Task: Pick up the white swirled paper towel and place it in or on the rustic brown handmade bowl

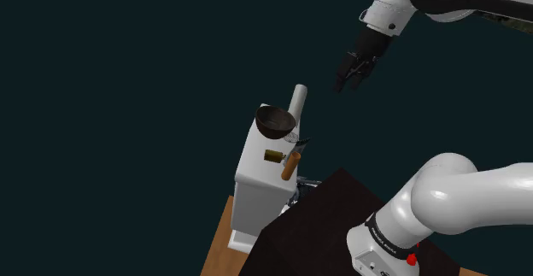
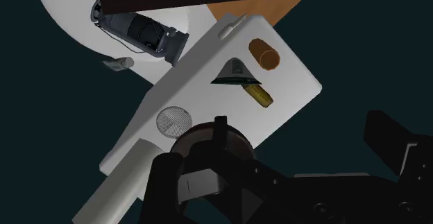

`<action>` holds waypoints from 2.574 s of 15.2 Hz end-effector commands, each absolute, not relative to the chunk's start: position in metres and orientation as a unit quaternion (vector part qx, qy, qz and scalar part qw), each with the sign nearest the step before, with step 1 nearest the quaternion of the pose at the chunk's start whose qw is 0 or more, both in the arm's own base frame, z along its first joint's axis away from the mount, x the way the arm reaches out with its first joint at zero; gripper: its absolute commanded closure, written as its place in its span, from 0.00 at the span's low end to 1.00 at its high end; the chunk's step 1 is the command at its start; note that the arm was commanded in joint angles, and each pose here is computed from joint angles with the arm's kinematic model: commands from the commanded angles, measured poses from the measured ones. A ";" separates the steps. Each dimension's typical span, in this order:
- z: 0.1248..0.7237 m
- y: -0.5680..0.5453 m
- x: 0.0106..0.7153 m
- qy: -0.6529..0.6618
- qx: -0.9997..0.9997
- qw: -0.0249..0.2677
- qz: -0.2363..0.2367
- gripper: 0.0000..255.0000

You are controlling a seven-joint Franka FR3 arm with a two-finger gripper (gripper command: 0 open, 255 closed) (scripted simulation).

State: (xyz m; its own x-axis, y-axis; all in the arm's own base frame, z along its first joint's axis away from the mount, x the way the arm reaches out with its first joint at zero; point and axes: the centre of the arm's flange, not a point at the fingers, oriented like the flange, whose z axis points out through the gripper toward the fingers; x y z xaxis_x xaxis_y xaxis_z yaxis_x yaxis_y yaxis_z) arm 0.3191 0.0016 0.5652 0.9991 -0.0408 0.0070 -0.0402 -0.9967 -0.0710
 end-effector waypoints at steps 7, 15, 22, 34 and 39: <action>0.503 0.006 0.357 0.087 -0.995 -0.014 -0.039 0.00; 0.425 -0.006 0.412 0.174 -0.978 -0.080 -0.084 0.00; 0.362 -0.033 0.463 0.248 -0.951 -0.137 -0.123 0.00; 0.274 -0.113 0.546 0.369 -0.881 -0.230 -0.186 0.00; 0.251 -0.136 0.558 0.385 -0.869 -0.242 -0.195 0.00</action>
